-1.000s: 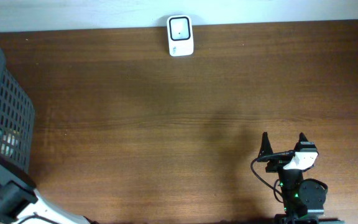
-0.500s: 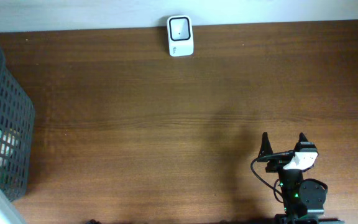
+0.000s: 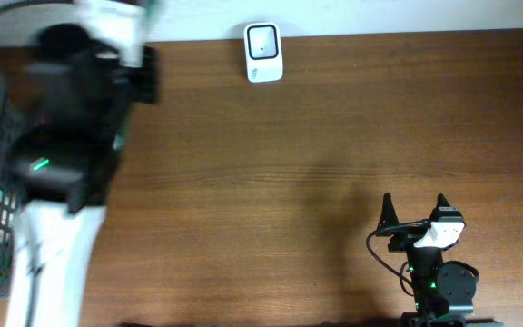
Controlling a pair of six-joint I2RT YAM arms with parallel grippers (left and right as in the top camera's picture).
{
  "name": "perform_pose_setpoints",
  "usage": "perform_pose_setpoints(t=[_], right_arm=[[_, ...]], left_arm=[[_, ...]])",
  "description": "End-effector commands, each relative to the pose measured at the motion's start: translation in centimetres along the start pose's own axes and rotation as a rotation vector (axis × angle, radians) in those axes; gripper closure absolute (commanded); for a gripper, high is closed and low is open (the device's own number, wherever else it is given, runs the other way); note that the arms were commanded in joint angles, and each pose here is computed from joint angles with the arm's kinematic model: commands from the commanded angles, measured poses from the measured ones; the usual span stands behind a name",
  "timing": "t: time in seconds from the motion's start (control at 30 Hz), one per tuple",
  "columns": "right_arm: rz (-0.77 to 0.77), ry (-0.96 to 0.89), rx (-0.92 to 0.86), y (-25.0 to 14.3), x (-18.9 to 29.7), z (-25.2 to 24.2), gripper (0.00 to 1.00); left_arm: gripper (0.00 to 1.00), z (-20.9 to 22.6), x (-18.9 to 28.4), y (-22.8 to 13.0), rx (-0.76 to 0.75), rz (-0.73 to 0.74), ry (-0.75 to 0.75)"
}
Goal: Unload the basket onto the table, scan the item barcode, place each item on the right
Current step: 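Grasp the green-and-white package with the left gripper and lift it, then swing the package barcode past the scanner and drop it on the table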
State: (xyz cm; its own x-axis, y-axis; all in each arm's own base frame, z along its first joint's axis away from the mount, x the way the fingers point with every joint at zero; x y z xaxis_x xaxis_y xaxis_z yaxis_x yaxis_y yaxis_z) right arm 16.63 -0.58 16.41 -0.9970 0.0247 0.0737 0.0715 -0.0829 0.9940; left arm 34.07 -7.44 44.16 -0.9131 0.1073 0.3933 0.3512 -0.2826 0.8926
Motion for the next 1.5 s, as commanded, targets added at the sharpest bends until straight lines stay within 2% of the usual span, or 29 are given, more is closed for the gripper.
perform_pose_setpoints(t=[0.0, 0.23, 0.47, 0.63, 0.8, 0.87, 1.07, 1.13, 1.2, 1.33, 1.47], right_arm=[[0.003, -0.005, -0.006, -0.2, 0.0, 0.0, 0.02], [0.003, -0.005, -0.006, -0.2, 0.0, 0.0, 0.02], [0.003, -0.005, -0.006, -0.2, 0.0, 0.0, 0.02], [0.003, -0.005, -0.006, -0.2, 0.0, 0.0, 0.02], [0.003, -0.005, -0.006, -0.2, 0.0, 0.0, 0.02], [0.003, -0.005, -0.006, -0.2, 0.0, 0.0, 0.02], [0.003, -0.005, -0.006, -0.2, 0.0, 0.0, 0.02], [0.003, -0.005, -0.006, -0.2, 0.0, 0.0, 0.02], [0.003, -0.005, -0.006, -0.2, 0.0, 0.0, 0.02], [0.003, -0.005, -0.006, -0.2, 0.0, 0.0, 0.02], [0.003, -0.004, -0.006, -0.2, 0.0, 0.0, 0.02]], left_arm=[[1.0, -7.0, -4.9, -2.9, -0.171, 0.182, -0.088], [1.0, -17.1, -11.1, -9.3, -0.45, 0.415, -0.184], [1.0, -26.3, -13.3, -15.7, -0.62, 0.54, -0.328], [1.0, -29.9, -13.8, -18.9, -0.676, 0.587, -0.403], [1.0, -31.6, -14.0, -21.1, -0.686, 0.642, -0.49], [1.0, -32.2, -13.6, -21.4, -0.65, 0.657, -0.559], [0.62, -32.3, -13.4, -21.4, -0.602, 0.674, -0.593], [0.54, -32.2, -13.3, -21.0, -0.59, 0.677, -0.588], [0.5, -31.9, -13.2, -20.2, -0.583, 0.675, -0.584], [0.43, -30.6, -13.0, -16.1, -0.519, 0.649, -0.569], [0.42, -28.4, -12.5, -11.9, -0.454, 0.615, -0.574]])
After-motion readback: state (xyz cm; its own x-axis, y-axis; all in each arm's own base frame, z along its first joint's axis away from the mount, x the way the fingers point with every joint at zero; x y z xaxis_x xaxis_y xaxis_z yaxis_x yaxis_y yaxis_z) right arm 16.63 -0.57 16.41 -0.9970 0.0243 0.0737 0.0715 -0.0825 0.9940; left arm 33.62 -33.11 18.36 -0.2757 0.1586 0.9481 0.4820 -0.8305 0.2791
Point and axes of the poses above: each gripper's point midway between its finger pads, its own x axis back along the fingers, its own z axis along the line the jaws close on, y = z × x, the point moved 8 cm from there along x, back along the fingers
